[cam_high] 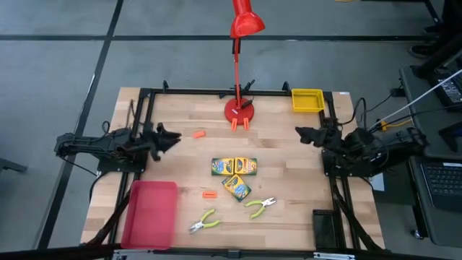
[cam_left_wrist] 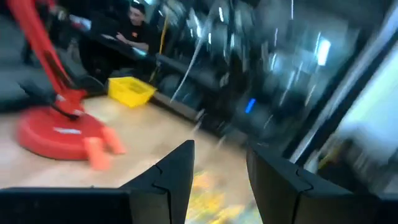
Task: Pick & Place School Supplies
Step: Put the yellow crayon box into the red bin
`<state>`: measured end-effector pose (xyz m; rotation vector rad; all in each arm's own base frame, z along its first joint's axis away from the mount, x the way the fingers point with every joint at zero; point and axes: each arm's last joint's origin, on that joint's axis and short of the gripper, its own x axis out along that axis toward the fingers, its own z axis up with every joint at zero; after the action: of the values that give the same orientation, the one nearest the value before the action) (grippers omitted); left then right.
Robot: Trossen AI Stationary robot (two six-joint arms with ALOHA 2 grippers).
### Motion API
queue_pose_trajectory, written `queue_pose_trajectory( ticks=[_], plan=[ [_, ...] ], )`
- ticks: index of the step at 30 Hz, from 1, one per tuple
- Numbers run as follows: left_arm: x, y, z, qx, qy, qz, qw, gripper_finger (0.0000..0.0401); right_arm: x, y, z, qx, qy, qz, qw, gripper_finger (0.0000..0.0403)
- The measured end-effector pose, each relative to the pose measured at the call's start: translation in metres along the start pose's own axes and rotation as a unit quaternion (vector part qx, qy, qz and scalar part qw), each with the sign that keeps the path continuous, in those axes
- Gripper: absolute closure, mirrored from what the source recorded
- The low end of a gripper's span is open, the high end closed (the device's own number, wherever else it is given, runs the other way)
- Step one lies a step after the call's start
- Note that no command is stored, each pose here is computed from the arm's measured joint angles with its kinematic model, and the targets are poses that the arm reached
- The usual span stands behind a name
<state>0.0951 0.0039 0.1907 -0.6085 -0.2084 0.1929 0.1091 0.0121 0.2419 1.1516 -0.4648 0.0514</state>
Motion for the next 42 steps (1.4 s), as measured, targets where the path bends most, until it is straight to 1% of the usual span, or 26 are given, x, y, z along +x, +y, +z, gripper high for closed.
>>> queue_pose_trajectory(
  ticks=[1, 3, 4, 5, 6, 8, 10, 11, 13, 14, 15, 16, 19, 22, 24, 25, 26, 27, 29, 31, 32, 33, 34, 35, 40, 42],
  plan=[
    [0.0, -0.001, 0.005, -0.061, -0.035, 0.007, 0.998, 0.0258, 0.006, 0.006, -0.001, -0.008, 0.006, -0.003, 1.0, 0.0195],
    [-0.001, -0.004, 0.015, -0.175, -0.1, 0.002, 0.979, 0.0258, 0.021, 0.017, -0.005, -0.025, 0.029, -0.008, 0.999, 0.0195],
    [-0.002, -0.006, 0.019, -0.209, -0.129, -0.004, 0.969, 0.0258, 0.029, 0.024, -0.007, -0.035, 0.042, -0.006, 0.999, 0.0195],
    [-0.003, -0.008, 0.023, -0.226, -0.149, -0.016, 0.963, 0.0258, 0.038, 0.031, -0.01, -0.047, 0.054, -0.001, 0.997, 0.0195],
    [-0.003, -0.011, 0.027, -0.228, -0.162, -0.039, 0.959, 0.0258, 0.046, 0.039, -0.011, -0.065, 0.064, 0.007, 0.996, 0.0195],
    [-0.008, -0.02, 0.038, -0.198, -0.191, -0.122, 0.954, 0.0258, 0.061, 0.051, -0.014, -0.097, 0.084, 0.017, 0.992, 0.0195],
    [-0.018, -0.031, 0.053, -0.166, -0.24, -0.22, 0.931, 0.0258, 0.074, 0.061, -0.016, -0.102, 0.109, 0.018, 0.989, 0.0195],
    [-0.022, -0.035, 0.059, -0.153, -0.26, -0.256, 0.918, 0.0258, 0.08, 0.066, -0.016, -0.106, 0.126, 0.015, 0.986, 0.0195],
    [-0.028, -0.044, 0.07, -0.125, -0.272, -0.31, 0.902, 0.0258, 0.088, 0.074, -0.015, -0.115, 0.167, 0.002, 0.979, 0.0195],
    [-0.028, -0.05, 0.077, -0.11, -0.264, -0.332, 0.899, 0.0258, 0.091, 0.077, -0.014, -0.12, 0.184, -0.01, 0.976, 0.0195],
    [-0.028, -0.057, 0.084, -0.096, -0.25, -0.344, 0.9, 0.0258, 0.093, 0.08, -0.012, -0.128, 0.198, -0.025, 0.971, 0.0195],
    [-0.024, -0.063, 0.09, -0.084, -0.232, -0.34, 0.907, 0.0258, 0.095, 0.083, -0.01, -0.135, 0.21, -0.038, 0.968, 0.0195],
    [-0.004, -0.081, 0.107, -0.023, -0.16, -0.286, 0.944, 0.0258, 0.099, 0.096, -0.002, -0.174, 0.249, -0.058, 0.951, 0.0195],
    [0.018, -0.101, 0.126, 0.062, -0.112, -0.222, 0.967, 0.0258, 0.096, 0.107, 0.011, -0.216, 0.287, -0.116, 0.926, 0.0195],
    [0.032, -0.109, 0.136, 0.116, -0.059, -0.135, 0.982, 0.0258, 0.09, 0.111, 0.019, -0.246, 0.312, -0.195, 0.897, 0.0195],
    [0.039, -0.111, 0.139, 0.142, -0.016, -0.078, 0.987, 0.0258, 0.086, 0.112, 0.021, -0.262, 0.33, -0.238, 0.875, 0.0195],
    [0.044, -0.112, 0.142, 0.165, 0.025, -0.018, 0.986, 0.0258, 0.081, 0.111, 0.023, -0.275, 0.348, -0.275, 0.853, 0.0195],
    [0.046, -0.112, 0.144, 0.187, 0.07, 0.041, 0.979, 0.0258, 0.077, 0.109, 0.023, -0.286, 0.367, -0.309, 0.83, 0.0195],
    [0.051, -0.107, 0.141, 0.231, 0.168, 0.145, 0.947, 0.0258, 0.071, 0.103, 0.021, -0.3, 0.4, -0.354, 0.79, 0.0195],
    [0.054, -0.105, 0.136, 0.26, 0.245, 0.203, 0.912, 0.0258, 0.065, 0.096, 0.018, -0.306, 0.425, -0.383, 0.761, 0.0195],
    [0.055, -0.103, 0.132, 0.267, 0.277, 0.217, 0.897, 0.0258, 0.065, 0.092, 0.016, -0.308, 0.428, -0.395, 0.752, 0.0195],
    [0.056, -0.101, 0.126, 0.271, 0.308, 0.22, 0.885, 0.0258, 0.064, 0.087, 0.013, -0.312, 0.424, -0.407, 0.746, 0.0195],
    [0.057, -0.1, 0.119, 0.272, 0.33, 0.214, 0.878, 0.0258, 0.064, 0.082, 0.01, -0.32, 0.421, -0.411, 0.742, 0.0195],
    [0.058, -0.099, 0.113, 0.271, 0.344, 0.203, 0.876, 0.0258, 0.065, 0.077, 0.006, -0.327, 0.415, -0.408, 0.744, 0.0195],
    [0.055, -0.093, 0.066, 0.274, 0.392, 0.158, 0.864, 0.0258, 0.067, 0.053, -0.019, -0.355, 0.379, -0.364, 0.773, 0.0195],
    [0.053, -0.091, 0.05, 0.272, 0.371, 0.156, 0.874, 0.0258, 0.067, 0.041, -0.029, -0.356, 0.36, -0.35, 0.789, 0.0195]
  ],
)
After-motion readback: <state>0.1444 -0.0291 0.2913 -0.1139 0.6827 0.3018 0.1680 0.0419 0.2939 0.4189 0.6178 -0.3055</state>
